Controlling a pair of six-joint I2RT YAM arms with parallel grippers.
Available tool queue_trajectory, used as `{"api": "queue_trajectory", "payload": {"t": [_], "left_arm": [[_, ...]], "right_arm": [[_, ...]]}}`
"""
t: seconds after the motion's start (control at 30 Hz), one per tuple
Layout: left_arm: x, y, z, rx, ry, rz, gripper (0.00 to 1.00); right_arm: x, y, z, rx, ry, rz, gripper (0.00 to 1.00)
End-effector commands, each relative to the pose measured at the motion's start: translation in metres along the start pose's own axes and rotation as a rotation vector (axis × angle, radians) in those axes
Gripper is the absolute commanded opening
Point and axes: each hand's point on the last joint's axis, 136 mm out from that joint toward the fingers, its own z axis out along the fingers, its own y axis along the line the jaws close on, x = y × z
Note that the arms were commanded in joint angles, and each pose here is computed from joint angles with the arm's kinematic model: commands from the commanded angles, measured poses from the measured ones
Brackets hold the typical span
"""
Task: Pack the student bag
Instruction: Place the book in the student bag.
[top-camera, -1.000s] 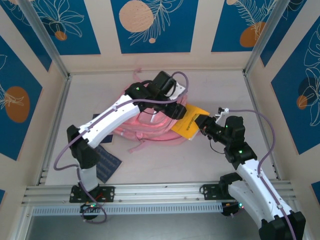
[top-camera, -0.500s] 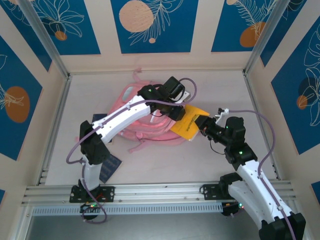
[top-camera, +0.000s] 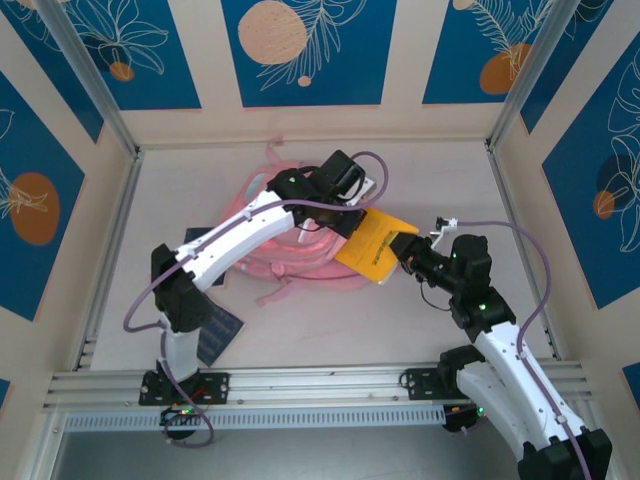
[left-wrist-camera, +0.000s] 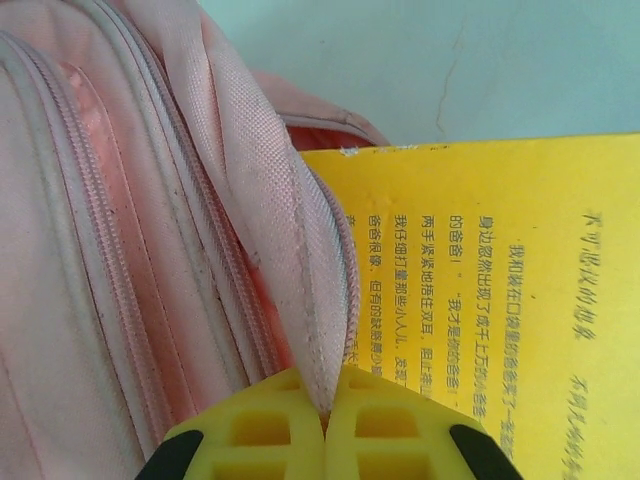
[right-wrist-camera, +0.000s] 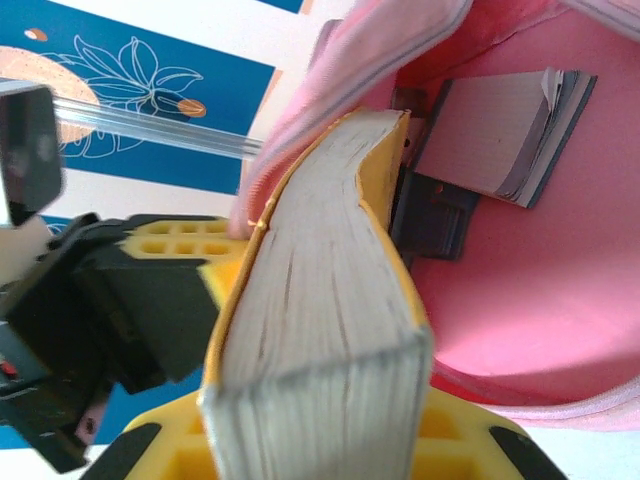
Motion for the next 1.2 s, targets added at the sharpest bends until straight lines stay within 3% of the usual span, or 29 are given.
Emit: {"api": "queue_trajectory", "payload": {"t": [0.0, 0.47, 0.77, 1.17], "left_arm": [[-0.021, 0.014, -0.05, -0.014, -0.129, -0.013, 0.0], [-0.022, 0.076, -0.114, -0.048, -0.261, -0.163, 0.0], [-0.026, 0.075, -0.129, 0.005, -0.306, -0.183, 0.0], [-0.037, 0.061, -0.149, 0.075, -0.367, -0.182, 0.0]], "right_arm": [[-0.003, 0.018, -0.007, -0.041, -0.017, -0.092, 0.02], [0.01, -0.018, -0.003, 0.052, 0.022, -0.081, 0.02], [0.016, 0.007, 0.016, -0.098, 0.051, 0.033, 0.02], [0.013, 0.068, 0.063, -0.198, 0.072, 0.021, 0.0]]}}
